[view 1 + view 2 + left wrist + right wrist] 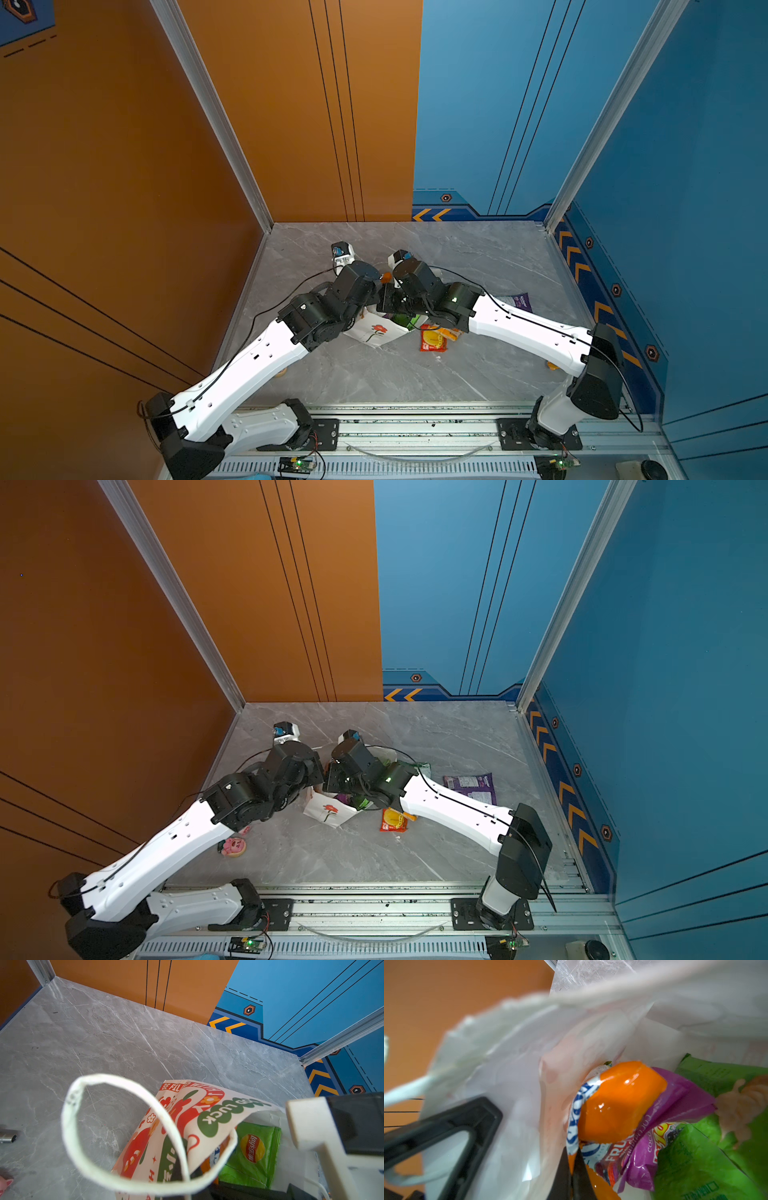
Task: Place the snacks into the paper bag
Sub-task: 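Lower the Fox's bag into the paper bag and open the right gripper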
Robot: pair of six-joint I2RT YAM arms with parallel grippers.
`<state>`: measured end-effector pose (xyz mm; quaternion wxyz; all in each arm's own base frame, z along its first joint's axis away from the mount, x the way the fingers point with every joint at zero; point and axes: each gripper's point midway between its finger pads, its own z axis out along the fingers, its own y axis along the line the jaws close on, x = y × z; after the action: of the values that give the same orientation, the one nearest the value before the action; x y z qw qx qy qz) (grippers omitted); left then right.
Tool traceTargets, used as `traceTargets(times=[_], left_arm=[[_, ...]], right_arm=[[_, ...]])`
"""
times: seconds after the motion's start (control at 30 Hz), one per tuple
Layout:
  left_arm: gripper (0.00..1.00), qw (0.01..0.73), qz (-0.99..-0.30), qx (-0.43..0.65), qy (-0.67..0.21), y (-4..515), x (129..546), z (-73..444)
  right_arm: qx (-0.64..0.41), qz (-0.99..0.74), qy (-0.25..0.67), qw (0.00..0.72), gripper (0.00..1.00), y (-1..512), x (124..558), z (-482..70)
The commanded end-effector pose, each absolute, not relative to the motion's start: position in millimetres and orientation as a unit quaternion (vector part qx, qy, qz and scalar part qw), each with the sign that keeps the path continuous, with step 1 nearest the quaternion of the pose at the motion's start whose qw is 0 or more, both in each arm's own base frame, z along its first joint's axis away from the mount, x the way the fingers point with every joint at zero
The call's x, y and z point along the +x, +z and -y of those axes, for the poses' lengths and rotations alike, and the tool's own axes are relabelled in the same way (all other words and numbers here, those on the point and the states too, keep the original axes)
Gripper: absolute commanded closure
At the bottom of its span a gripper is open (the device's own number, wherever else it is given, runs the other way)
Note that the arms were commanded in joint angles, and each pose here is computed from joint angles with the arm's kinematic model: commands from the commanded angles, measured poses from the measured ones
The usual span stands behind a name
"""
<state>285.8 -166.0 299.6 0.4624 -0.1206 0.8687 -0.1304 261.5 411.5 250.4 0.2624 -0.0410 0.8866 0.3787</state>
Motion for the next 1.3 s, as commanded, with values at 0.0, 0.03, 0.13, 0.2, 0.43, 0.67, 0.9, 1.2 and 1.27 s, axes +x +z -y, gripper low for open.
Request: traceTargets(times=[0.0, 0.03, 0.13, 0.2, 0.43, 0.67, 0.9, 1.2, 1.27], left_arm=[[1.00, 0.474, -0.856, -0.138, -0.155, 311, 288, 163], [1.00, 0.474, -0.856, -0.138, -0.155, 311, 288, 163], [1.00, 0.472, -0.857, -0.139, -0.155, 310, 289, 163], [1.00, 0.472, -0.857, -0.138, -0.154, 309, 289, 163], [1.00, 0.469, -0.858, -0.137, -0.157, 308, 288, 164], [1.00, 0.471, -0.857, -0.138, -0.155, 309, 288, 162], [1.00, 0.469, -0.859, -0.141, -0.150, 305, 290, 159], [1.00, 0.467, -0.859, -0.148, -0.146, 302, 291, 151], [1.00, 0.466, -0.860, -0.150, -0.145, 302, 292, 149]], right_arm=[[-0.055, -0.877, 0.384, 0.285, 1.00, 258, 259, -416], [-0.057, -0.877, 0.382, 0.287, 1.00, 258, 258, -416], [-0.058, -0.880, 0.378, 0.281, 1.00, 251, 257, -416], [-0.057, -0.883, 0.374, 0.277, 1.00, 245, 257, -416], [-0.058, -0.885, 0.377, 0.266, 1.00, 236, 263, -422], [-0.064, -0.883, 0.381, 0.268, 0.84, 245, 263, -422], [-0.059, -0.881, 0.368, 0.290, 0.71, 260, 268, -406], [-0.072, -0.877, 0.327, 0.346, 0.60, 293, 265, -374], [-0.072, -0.875, 0.315, 0.361, 0.58, 301, 264, -362]])
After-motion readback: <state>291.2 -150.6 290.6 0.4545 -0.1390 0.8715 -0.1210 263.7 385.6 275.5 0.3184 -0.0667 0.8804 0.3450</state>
